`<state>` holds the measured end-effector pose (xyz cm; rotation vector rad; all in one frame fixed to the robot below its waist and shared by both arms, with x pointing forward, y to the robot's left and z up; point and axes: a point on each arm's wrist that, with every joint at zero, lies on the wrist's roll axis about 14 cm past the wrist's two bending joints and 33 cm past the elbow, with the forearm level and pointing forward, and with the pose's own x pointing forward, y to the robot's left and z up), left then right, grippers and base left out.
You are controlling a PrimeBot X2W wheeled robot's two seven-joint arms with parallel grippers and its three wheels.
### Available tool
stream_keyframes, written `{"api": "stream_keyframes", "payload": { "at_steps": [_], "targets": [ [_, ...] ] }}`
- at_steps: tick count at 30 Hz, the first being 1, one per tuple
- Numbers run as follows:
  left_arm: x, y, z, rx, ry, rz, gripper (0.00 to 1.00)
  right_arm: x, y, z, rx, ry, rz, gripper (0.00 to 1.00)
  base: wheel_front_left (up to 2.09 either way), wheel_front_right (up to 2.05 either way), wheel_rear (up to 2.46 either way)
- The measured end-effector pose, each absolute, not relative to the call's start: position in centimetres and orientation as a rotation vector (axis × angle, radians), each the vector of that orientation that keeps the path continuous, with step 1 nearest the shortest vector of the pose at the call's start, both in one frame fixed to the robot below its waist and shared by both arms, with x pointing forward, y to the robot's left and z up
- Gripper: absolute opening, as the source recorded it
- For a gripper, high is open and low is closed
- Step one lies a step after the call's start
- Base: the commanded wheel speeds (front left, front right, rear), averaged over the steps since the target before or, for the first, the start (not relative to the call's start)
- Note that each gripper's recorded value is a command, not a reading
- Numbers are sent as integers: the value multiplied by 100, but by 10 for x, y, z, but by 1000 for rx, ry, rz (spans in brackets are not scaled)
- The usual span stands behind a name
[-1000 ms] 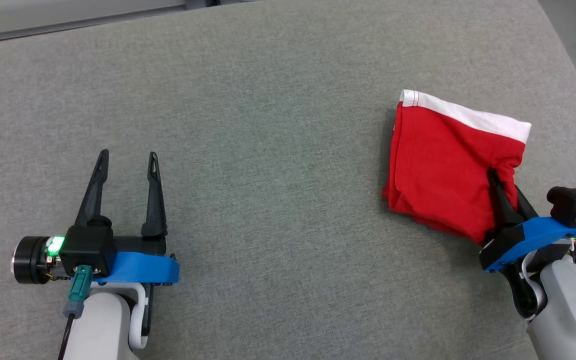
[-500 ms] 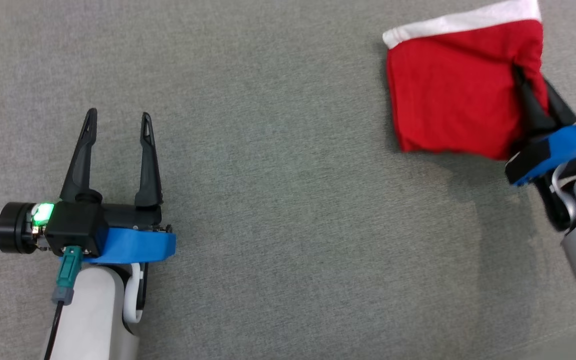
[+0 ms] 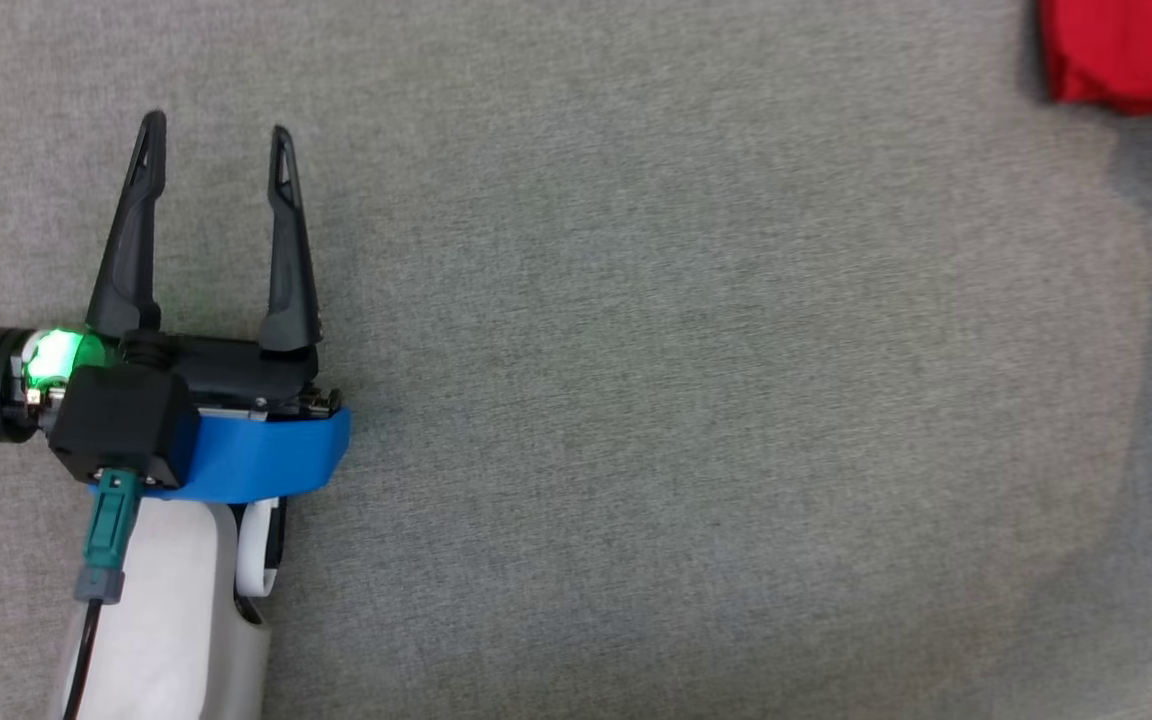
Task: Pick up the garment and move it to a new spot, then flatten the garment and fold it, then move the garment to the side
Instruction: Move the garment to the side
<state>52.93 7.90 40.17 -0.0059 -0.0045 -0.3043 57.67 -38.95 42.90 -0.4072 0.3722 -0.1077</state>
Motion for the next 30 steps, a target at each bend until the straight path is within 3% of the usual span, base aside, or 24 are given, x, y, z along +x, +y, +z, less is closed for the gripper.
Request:
{"api": "stream_keyframes", "payload": {
  "at_steps": [8,9,10,11,12,20,27,30],
  "targets": [
    [533,85,398,11,-18,-294,100,599,-409,419,-432,423,-156,0,0,0,0],
    [533,87,397,15,-20,-292,100,600,-410,417,-432,429,-160,11,0,0,0],
    [533,88,397,18,-20,-291,100,601,-412,416,-431,435,-166,31,0,0,0],
    [534,89,397,20,-20,-288,100,601,-413,414,-430,439,-171,43,0,0,0],
    [534,90,397,20,-20,-287,100,602,-413,414,-431,439,-174,100,0,0,0],
    [529,92,403,24,-21,-272,100,597,-413,425,-434,403,-181,100,0,0,0],
    [518,98,427,16,-38,-254,100,604,-378,464,-366,267,-132,100,0,0,0],
    [508,107,451,19,-68,-226,100,607,-353,507,-323,136,-87,100,0,0,0]
  ]
}}
